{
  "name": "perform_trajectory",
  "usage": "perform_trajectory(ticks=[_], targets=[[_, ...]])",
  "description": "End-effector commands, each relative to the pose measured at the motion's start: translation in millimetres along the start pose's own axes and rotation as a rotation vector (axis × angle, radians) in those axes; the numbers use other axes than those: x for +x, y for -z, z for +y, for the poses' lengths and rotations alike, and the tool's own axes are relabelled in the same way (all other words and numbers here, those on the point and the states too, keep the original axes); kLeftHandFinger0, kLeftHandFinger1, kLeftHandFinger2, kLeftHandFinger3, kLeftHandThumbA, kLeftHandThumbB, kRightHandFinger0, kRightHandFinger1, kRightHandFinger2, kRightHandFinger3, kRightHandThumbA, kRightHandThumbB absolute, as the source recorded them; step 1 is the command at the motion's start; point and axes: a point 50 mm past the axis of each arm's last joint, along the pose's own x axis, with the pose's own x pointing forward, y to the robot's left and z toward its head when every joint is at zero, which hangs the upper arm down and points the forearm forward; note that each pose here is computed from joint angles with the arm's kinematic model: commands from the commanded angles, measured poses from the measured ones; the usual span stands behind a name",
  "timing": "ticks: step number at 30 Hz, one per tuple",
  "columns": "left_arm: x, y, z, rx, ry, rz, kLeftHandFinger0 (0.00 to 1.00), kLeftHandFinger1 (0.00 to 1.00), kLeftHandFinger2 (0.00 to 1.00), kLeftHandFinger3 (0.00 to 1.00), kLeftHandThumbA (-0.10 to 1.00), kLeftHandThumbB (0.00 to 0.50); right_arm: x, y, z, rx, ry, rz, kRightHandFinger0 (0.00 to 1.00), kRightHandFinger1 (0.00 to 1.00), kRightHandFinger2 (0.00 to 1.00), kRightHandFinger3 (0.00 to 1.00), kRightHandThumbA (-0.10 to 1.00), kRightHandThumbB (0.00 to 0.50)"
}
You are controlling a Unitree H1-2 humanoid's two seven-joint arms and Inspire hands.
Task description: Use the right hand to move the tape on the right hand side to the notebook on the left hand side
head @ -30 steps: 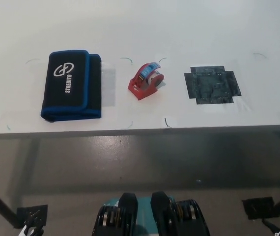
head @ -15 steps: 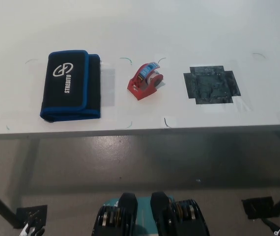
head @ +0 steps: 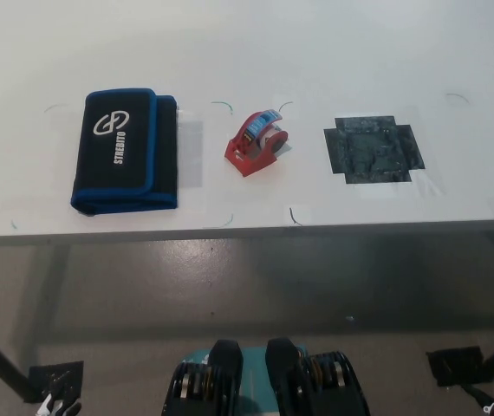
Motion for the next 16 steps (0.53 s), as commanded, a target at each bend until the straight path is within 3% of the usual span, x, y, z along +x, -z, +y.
perform_trajectory(ticks=[1,6,9,11,16], targets=[[-4.9,-8.0,4.8,0.04,0.026,-0.045,0.95,0.96,0.99,1.0,0.76,0.083,-4.6,-4.3,-8.0,-0.031,0.031,-0.032,1.0,1.0,1.0,1.0,1.0,0.155],[-6.2,-8.0,3.7,0.032,0.025,-0.045,0.96,0.96,0.99,1.0,0.76,0.113,-2.8,-2.8,-12.3,-0.035,0.033,-0.04,1.0,1.0,1.0,1.0,1.0,0.138],[-16.0,-6.5,5.3,0.034,0.025,-0.033,0.96,0.97,1.0,1.0,0.75,0.08,-9.3,-3.9,-8.9,-0.026,0.025,-0.025,1.0,1.0,1.0,1.0,1.0,0.147],[-21.8,-5.8,4.6,0.028,0.019,-0.028,0.96,0.97,1.0,1.0,0.76,0.071,-12.2,-3.9,-7.7,-0.027,0.015,-0.021,1.0,1.0,1.0,1.0,1.0,0.127],[-20.8,-3.4,6.2,0.022,0.017,-0.029,0.94,0.95,0.99,1.0,0.75,0.089,-9.4,-2.7,-5.6,-0.024,0.012,-0.027,1.0,1.0,1.0,1.0,1.0,0.134]])
